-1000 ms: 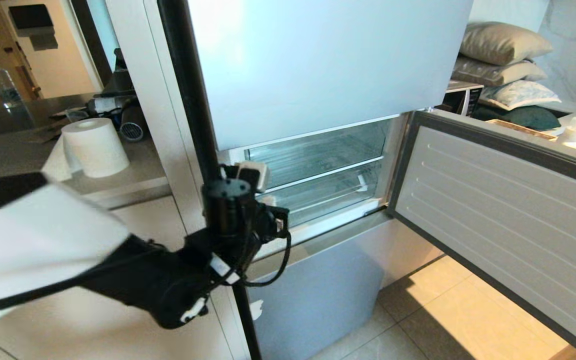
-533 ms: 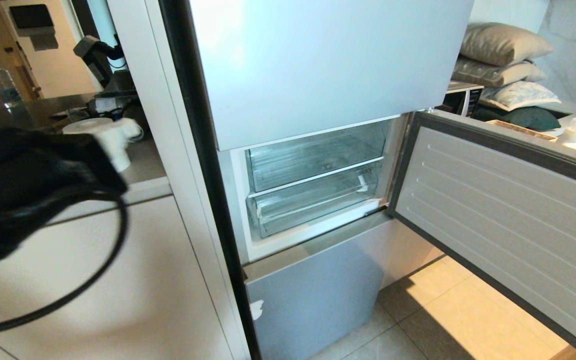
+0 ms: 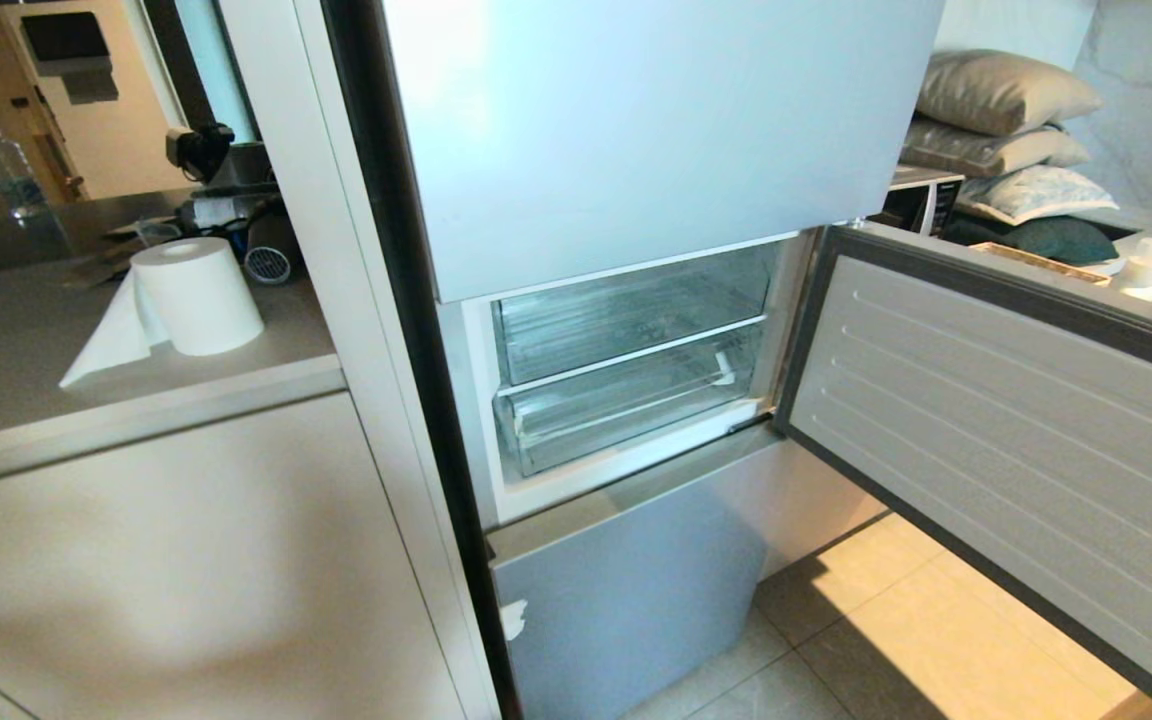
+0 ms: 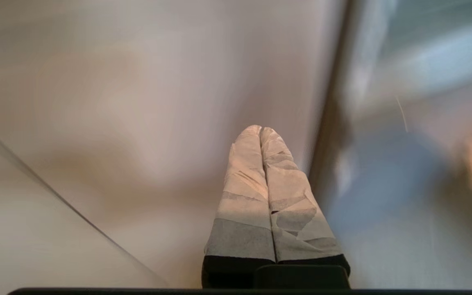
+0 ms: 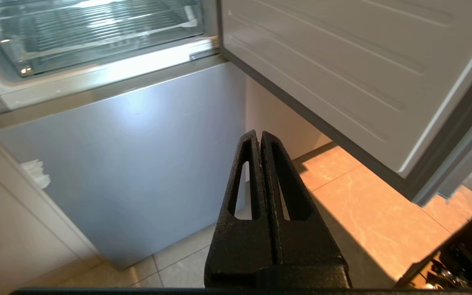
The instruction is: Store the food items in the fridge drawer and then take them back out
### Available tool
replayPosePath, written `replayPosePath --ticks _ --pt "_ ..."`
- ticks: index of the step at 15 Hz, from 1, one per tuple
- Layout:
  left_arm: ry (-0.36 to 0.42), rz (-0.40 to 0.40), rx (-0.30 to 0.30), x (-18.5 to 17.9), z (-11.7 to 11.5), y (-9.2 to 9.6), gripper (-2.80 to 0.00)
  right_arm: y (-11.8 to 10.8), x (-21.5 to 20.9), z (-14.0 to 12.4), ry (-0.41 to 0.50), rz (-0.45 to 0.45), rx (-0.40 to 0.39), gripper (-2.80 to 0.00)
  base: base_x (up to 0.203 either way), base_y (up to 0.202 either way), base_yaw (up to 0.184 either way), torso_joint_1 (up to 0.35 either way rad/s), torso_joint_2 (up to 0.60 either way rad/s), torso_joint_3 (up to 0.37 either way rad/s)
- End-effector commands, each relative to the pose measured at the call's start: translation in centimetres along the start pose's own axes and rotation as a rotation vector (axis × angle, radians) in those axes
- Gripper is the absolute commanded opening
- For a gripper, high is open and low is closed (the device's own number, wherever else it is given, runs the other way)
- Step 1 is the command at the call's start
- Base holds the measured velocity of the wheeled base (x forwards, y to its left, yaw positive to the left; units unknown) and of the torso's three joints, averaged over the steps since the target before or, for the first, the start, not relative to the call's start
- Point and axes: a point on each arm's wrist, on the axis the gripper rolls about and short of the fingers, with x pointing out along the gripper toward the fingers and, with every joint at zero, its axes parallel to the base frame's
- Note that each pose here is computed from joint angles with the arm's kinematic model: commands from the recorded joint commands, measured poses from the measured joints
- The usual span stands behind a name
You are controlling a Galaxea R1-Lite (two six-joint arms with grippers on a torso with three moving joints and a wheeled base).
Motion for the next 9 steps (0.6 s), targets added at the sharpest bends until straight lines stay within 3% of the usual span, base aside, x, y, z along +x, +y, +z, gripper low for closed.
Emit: replayPosePath --ticks 1,2,4,9 --pt "-0.082 -0.111 0.032 -1.9 -5.0 -0.6 -2.8 0.0 0.0 0.01 0.0 0.001 0.0 -2.8 0.0 0.0 0.0 0.0 0.0 0.0" --pt "-0.114 -0.126 0.022 -2.28 -5.18 -0.63 -2.8 0.0 0.0 0.01 0.0 0.001 -0.001 -2.8 0.0 0.0 0.0 0.0 0.0 0.0" --pt "-0.121 -0.117 -0.099 -2.35 -5.11 -0.59 -2.8 -0.01 0.01 0.0 -0.002 0.0 -0.001 -2.8 0.0 0.0 0.0 0.0 0.0 0.0" --pt "-0.123 -0.113 -0.116 -2.35 -5.07 -0.58 -2.8 -0.01 0.0 0.0 0.001 0.0 -0.011 -2.8 0.0 0.0 0.0 0.0 0.0 0.0"
